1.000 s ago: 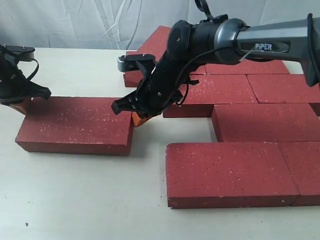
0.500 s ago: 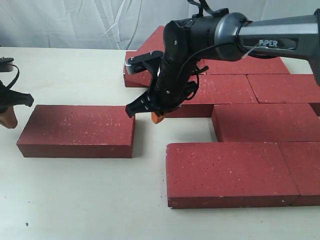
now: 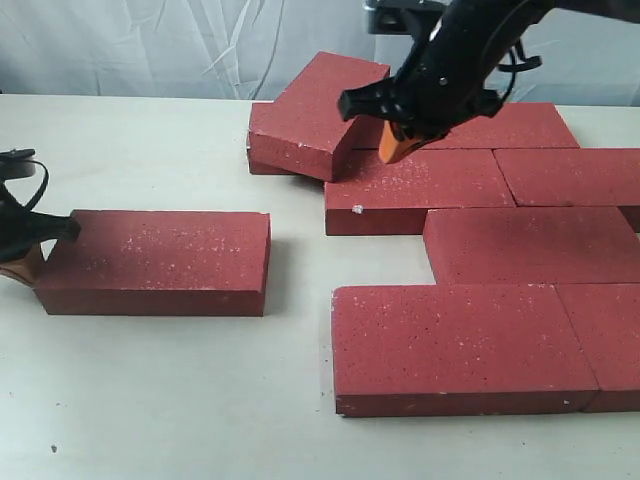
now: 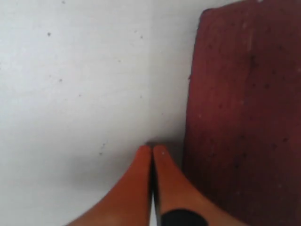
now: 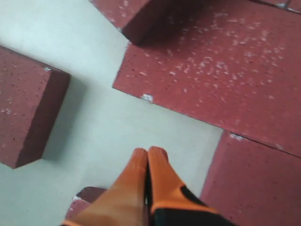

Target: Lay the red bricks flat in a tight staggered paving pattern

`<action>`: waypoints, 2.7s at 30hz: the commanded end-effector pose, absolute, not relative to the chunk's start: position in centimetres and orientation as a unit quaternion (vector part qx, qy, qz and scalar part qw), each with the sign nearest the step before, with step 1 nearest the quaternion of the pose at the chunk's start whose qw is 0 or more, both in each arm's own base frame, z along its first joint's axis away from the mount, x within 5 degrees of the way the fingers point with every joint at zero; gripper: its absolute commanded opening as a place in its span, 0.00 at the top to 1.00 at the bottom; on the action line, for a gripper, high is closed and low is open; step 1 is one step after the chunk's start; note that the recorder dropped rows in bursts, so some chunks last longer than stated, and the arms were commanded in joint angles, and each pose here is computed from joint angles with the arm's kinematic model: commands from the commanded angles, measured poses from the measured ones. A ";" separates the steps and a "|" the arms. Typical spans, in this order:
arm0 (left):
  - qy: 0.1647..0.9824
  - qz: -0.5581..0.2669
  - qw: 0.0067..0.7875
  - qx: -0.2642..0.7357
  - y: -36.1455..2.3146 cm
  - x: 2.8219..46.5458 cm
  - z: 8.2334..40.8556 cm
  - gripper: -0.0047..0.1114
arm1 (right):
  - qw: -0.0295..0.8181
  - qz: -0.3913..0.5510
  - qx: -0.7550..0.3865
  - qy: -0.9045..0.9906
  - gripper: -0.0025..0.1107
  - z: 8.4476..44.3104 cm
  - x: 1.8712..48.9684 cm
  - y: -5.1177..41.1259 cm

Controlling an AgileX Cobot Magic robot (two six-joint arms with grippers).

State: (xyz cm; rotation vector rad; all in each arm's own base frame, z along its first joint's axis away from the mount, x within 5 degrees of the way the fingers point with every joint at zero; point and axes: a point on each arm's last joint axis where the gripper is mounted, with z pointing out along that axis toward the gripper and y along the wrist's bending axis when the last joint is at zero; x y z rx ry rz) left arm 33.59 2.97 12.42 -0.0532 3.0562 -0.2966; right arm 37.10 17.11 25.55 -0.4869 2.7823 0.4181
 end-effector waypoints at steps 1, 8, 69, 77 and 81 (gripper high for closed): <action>0.992 -0.115 0.060 -0.006 2.8 33.9 12.7 0.96 | 0.139 0.136 -0.166 0.967 0.98 26.9 37.1 14.6; 0.982 -0.165 0.094 0.011 1.9 34.4 13.1 0.96 | 0.136 0.138 -0.159 0.968 0.98 26.9 37.1 14.2; 0.953 -0.204 0.220 0.048 0.9 34.8 18.8 0.96 | 0.096 0.150 -0.221 0.959 0.98 25.6 35.4 16.3; 0.964 -0.174 0.201 0.025 1.5 34.9 17.5 0.96 | 0.068 0.150 -0.279 0.946 0.98 23.5 32.5 20.1; 0.964 -0.183 0.194 0.012 1.4 34.9 16.9 0.96 | 0.058 0.150 -0.319 0.934 0.98 22.7 30.7 22.2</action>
